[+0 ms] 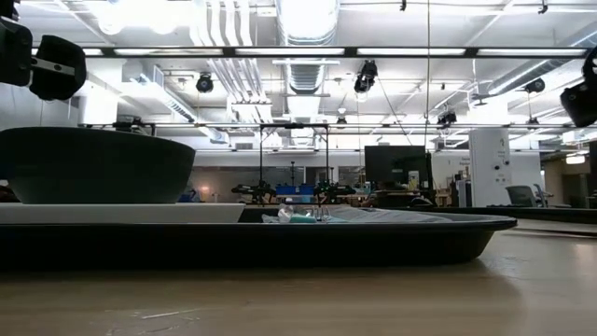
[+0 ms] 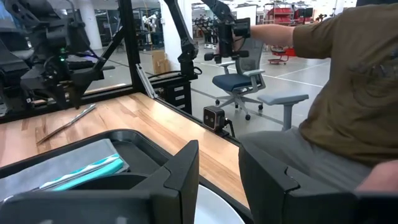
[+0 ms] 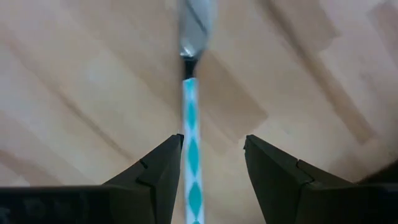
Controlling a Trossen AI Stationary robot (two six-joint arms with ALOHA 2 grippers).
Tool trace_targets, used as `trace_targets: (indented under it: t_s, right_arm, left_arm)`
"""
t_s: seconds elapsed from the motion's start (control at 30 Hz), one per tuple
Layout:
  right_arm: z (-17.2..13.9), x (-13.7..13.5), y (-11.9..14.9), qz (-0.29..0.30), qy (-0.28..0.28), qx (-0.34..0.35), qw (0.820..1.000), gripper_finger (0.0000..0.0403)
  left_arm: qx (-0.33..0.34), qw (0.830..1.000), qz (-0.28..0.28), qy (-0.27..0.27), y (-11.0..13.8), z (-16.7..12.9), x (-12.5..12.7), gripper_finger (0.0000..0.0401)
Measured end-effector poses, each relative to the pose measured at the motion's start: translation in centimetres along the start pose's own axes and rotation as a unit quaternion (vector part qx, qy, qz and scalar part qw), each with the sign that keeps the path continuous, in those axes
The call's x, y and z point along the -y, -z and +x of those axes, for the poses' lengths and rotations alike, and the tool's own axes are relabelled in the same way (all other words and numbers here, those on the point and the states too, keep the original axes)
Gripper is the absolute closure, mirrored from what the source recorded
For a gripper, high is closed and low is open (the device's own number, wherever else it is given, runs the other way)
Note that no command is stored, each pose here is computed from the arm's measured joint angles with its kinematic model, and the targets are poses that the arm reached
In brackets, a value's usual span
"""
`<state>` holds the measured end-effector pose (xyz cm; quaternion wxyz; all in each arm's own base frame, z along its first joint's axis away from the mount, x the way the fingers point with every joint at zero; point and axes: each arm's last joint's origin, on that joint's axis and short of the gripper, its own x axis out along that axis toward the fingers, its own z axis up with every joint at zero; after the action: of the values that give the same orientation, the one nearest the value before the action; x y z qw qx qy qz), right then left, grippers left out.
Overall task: Set up tray
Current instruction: Put the white patterned knife on the gray napkin to the right of the white patterned fork
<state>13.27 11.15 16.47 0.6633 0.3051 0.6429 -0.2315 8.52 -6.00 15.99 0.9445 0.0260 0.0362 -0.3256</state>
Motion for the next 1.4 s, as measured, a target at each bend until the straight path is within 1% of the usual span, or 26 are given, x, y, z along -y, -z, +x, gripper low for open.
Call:
trace_targets:
  t_s: [0.2, 0.27, 0.43, 0.6, 0.73, 0.93, 1.1, 1.33, 1.4]
  right_arm:
    - [1.0, -0.3, -0.1, -0.007, -0.039, 0.005, 0.999, 0.0236]
    - [1.3, -0.2, 0.0, -0.008, -0.042, 0.004, 0.999, 0.0236]
    - [2.2, 0.0, 0.0, -0.014, -0.026, 0.002, 1.000, 0.0236]
    - [3.1, -0.6, -0.1, -0.031, -0.027, -0.001, 0.999, 0.0236]
    - [3.8, -0.9, -0.1, -0.032, -0.011, -0.010, 0.999, 0.0237]
    - [3.7, -0.8, -0.1, -0.030, -0.014, -0.010, 0.999, 0.0242]
    - [3.5, -0.7, -0.1, -0.009, -0.015, -0.011, 1.000, 0.0277]
    - [3.5, -0.7, -0.1, -0.007, -0.017, -0.014, 1.000, 0.0364]
    - [3.5, -0.7, -0.1, -0.007, -0.016, -0.014, 1.000, 0.0382]
  left_arm:
    - [0.000, 1.000, 0.000, 0.000, 0.0, 0.0, 0.0, 0.0305]
    - [0.000, 1.000, 0.000, 0.000, 0.0, 0.0, 0.0, 0.0305]
    - [0.000, 1.000, 0.000, 0.000, 0.0, 0.0, 0.0, 0.0305]
    - [0.000, 1.000, 0.000, 0.000, 0.0, 0.0, 0.0, 0.0305]
    - [0.000, 1.000, 0.000, 0.000, 0.0, 0.0, 0.0, 0.0305]
    - [0.000, 1.000, 0.000, 0.000, 0.0, 0.0, 0.0, 0.0305]
    - [0.000, 1.000, 0.000, 0.000, 0.0, 0.0, 0.0, 0.0305]
    - [0.000, 1.000, 0.000, 0.000, 0.0, 0.0, 0.0, 0.0305]
    - [0.000, 1.000, 0.000, 0.000, 0.0, 0.0, 0.0, 0.0305]
